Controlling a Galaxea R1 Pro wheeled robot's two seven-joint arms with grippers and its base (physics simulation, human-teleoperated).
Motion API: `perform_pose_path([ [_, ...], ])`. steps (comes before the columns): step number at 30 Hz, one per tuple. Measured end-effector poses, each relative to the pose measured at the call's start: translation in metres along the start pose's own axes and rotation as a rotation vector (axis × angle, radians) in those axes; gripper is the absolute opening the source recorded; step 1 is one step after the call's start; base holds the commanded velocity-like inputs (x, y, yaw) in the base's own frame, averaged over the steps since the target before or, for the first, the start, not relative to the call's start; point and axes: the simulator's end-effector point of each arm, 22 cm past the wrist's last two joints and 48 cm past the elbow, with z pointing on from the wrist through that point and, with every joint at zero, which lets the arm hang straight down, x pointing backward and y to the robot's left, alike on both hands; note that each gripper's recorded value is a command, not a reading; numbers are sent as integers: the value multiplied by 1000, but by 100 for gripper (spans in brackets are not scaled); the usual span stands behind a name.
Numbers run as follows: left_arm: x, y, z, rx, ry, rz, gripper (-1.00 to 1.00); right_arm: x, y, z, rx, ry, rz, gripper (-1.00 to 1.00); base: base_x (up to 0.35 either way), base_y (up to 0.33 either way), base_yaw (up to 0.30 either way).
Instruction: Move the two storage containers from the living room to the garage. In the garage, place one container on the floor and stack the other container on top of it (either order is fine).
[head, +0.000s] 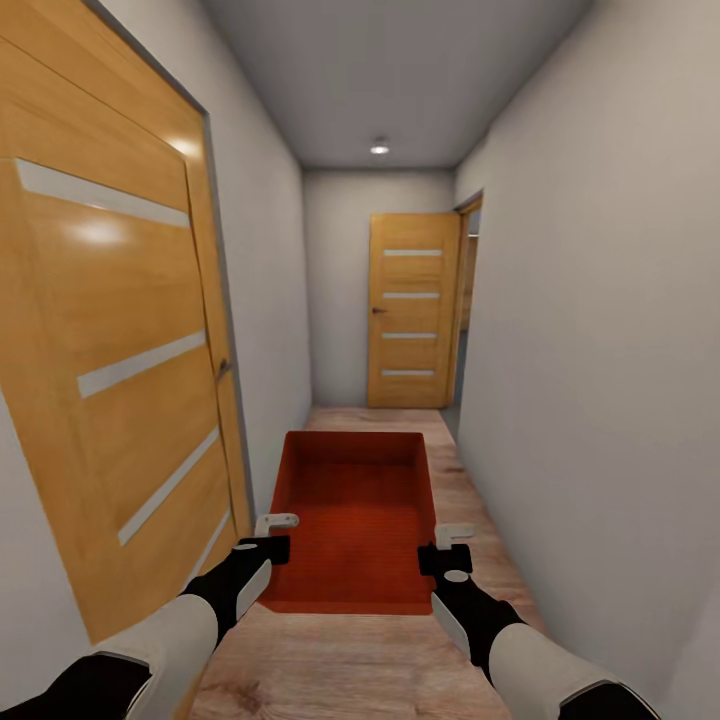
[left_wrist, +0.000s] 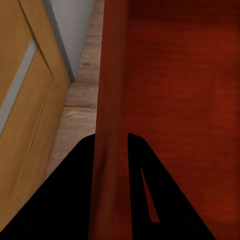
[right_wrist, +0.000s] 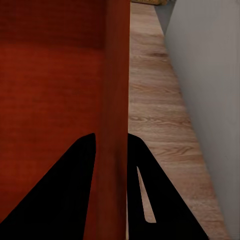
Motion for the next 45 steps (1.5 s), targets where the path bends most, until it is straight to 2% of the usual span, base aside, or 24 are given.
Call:
perform_pose_path([
  [45, 0, 0, 0, 0, -1, -3, -100, -1, -1, 0, 0, -2, -2, -100, 323, 0, 0],
])
